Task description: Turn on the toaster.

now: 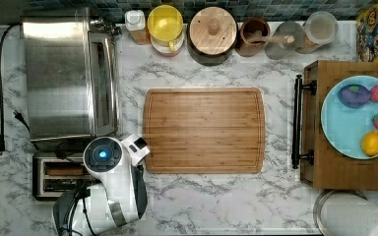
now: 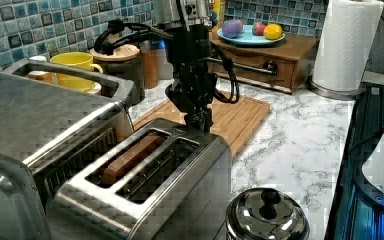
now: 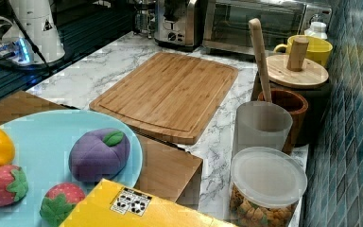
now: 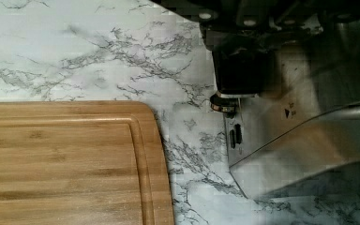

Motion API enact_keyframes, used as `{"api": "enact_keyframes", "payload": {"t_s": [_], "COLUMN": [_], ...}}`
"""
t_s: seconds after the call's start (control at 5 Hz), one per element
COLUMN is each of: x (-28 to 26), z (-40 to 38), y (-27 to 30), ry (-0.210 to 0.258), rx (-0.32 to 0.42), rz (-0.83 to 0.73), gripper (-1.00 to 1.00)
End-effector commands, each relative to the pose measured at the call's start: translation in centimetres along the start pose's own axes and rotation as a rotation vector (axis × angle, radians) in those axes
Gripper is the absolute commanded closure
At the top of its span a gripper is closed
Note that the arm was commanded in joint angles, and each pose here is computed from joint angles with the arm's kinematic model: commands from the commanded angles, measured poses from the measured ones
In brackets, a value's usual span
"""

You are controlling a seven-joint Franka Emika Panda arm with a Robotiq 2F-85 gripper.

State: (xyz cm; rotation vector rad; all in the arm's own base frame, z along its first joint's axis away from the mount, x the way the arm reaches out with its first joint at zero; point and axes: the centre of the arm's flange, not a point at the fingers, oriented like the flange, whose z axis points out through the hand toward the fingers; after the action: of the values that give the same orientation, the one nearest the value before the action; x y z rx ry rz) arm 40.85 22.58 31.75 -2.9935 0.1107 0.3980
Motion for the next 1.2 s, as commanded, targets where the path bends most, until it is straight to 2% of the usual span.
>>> {"api": "enact_keyframes", "payload": {"t_s": [0.2, 0.4, 0.6, 0.8, 1.0, 1.2], "x": [2.9, 2.6, 1.7, 1.2, 1.3, 1.3], "z": [9.6, 11.4, 10.5, 11.7, 13.7, 13.8], "y": [4.2, 5.0, 5.3, 4.6, 4.2, 4.2], "ry": [-0.114, -0.156, -0.118, -0.117, -0.153, -0.153], "rx": [0.017, 0.016, 0.032, 0.034, -0.003, -0.003], "rz": [0.126, 0.162, 0.133, 0.104, 0.097, 0.097], "gripper": [1.00, 1.00, 1.00, 1.00, 1.00, 1.00]}}
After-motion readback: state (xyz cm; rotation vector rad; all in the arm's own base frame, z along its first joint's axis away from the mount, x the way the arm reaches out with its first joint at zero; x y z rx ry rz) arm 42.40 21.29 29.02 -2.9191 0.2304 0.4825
